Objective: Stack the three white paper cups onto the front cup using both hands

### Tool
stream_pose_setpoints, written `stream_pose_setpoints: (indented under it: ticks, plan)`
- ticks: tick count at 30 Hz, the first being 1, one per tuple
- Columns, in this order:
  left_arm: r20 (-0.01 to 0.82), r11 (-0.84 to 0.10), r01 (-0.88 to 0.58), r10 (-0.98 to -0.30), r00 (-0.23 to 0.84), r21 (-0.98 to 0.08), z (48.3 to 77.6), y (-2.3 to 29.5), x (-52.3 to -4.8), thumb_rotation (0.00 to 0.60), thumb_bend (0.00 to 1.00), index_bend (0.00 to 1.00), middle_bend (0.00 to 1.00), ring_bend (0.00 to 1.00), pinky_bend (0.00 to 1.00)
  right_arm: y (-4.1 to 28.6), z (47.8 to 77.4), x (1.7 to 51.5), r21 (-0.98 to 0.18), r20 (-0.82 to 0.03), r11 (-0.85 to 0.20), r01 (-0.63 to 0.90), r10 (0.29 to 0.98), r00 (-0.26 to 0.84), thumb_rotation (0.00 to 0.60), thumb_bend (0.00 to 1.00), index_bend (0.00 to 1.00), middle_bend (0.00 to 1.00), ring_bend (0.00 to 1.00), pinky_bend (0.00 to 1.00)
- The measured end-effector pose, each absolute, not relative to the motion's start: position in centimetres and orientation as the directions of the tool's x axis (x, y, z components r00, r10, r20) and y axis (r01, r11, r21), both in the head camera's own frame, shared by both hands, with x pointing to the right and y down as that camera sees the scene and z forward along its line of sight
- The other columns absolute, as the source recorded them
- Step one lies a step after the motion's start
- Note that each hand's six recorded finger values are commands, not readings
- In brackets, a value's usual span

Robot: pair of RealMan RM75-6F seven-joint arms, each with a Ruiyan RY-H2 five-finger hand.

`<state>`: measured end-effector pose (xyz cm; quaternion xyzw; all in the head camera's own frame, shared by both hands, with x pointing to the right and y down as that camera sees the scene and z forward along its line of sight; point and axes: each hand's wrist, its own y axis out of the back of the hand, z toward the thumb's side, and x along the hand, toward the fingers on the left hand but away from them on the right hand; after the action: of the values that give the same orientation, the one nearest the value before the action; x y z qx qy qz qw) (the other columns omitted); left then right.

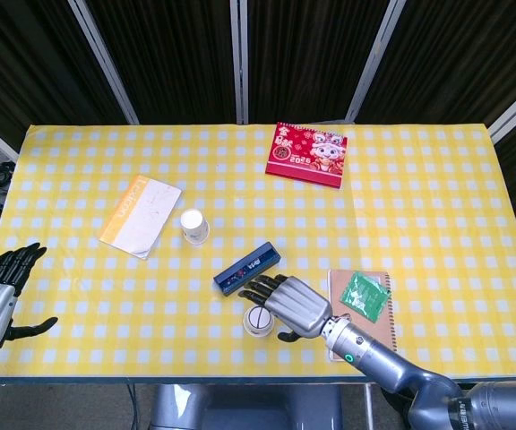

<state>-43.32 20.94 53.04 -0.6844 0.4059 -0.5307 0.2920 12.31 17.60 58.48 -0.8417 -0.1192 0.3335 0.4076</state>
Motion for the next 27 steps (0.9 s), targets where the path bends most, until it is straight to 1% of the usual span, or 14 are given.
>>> stream_pose_setpoints:
  ticks: [3,6,7,10,12,13,15,18,21,25,27]
  plan:
    - [0.485,-0.495,-0.244,-0.868,0.105,-0.834,53.2,20.8,-43.4,0.600,0.00,0.00,0.00,0.00,0.00,17.1,57.8,13.4,-0.803,-0.438,-0.591,-0.078,0.496,0.750,0.600,0.00,0.17,0.16,0.14,0.26]
    - [0.476,-0.486,-0.243,-0.874,0.102,-0.840,53.4,20.5,-43.4,0.600,0.00,0.00,0.00,0.00,0.00,16.4,56.9,15.0,-0.866,-0.374,-0.493,-0.083,0.529,0.762,0.600,0.00,0.16,0.14,0.12,0.19]
    - [0.472,-0.482,-0.244,-0.876,0.102,-0.841,53.6,20.4,-43.4,0.600,0.00,0.00,0.00,0.00,0.00,16.0,56.5,15.9,-0.894,-0.340,-0.441,-0.083,0.544,0.767,0.600,0.00,0.16,0.13,0.11,0.17]
    - [0.458,-0.471,-0.247,-0.882,0.109,-0.847,54.1,19.9,-43.1,0.600,0.00,0.00,0.00,0.00,0.00,14.9,55.6,19.0,-0.946,-0.259,-0.316,-0.076,0.591,0.764,0.600,0.00,0.13,0.08,0.04,0.07]
    - [0.449,-0.464,-0.247,-0.886,0.120,-0.851,54.4,19.3,-42.8,0.600,0.00,0.00,0.00,0.00,0.00,14.3,55.3,21.7,-0.961,-0.230,-0.267,-0.070,0.631,0.741,0.600,0.00,0.08,0.02,0.00,0.01]
    - [0.445,-0.462,-0.246,-0.887,0.128,-0.852,54.7,18.9,-42.5,0.600,0.00,0.00,0.00,0.00,0.00,14.0,55.2,23.8,-0.966,-0.220,-0.248,-0.067,0.661,0.718,0.600,0.00,0.07,0.01,0.00,0.00]
    - [0.444,-0.465,-0.241,-0.885,0.138,-0.852,55.1,18.2,-42.0,0.600,0.00,0.00,0.00,0.00,0.00,14.1,55.0,27.4,-0.968,-0.221,-0.243,-0.060,0.715,0.663,0.600,0.00,0.04,0.00,0.00,0.00]
    - [0.453,-0.481,-0.234,-0.876,0.164,-0.845,55.9,16.8,-40.8,0.600,0.00,0.00,0.00,0.00,0.00,14.9,55.1,30.9,-0.963,-0.246,-0.263,-0.055,0.779,0.577,0.600,0.00,0.01,0.00,0.00,0.00]
    - [0.457,-0.498,-0.214,-0.864,0.212,-0.841,56.7,14.6,-38.8,0.600,0.00,0.00,0.00,0.00,0.00,16.2,55.0,34.2,-0.957,-0.265,-0.290,-0.012,0.854,0.448,0.600,0.00,0.00,0.00,0.00,0.00]
    - [0.451,-0.515,-0.163,-0.836,0.311,-0.842,57.9,11.0,-34.2,0.600,0.00,0.00,0.00,0.00,0.00,18.2,55.3,36.5,-0.944,-0.283,-0.321,0.077,0.908,0.308,0.600,0.00,0.00,0.00,0.00,0.00]
    - [0.450,-0.518,-0.139,-0.824,0.344,-0.844,58.4,10.1,-32.7,0.600,0.00,0.00,0.00,0.00,0.00,18.7,55.4,36.7,-0.939,-0.291,-0.328,0.098,0.916,0.276,0.600,0.00,0.00,0.00,0.00,0.00]
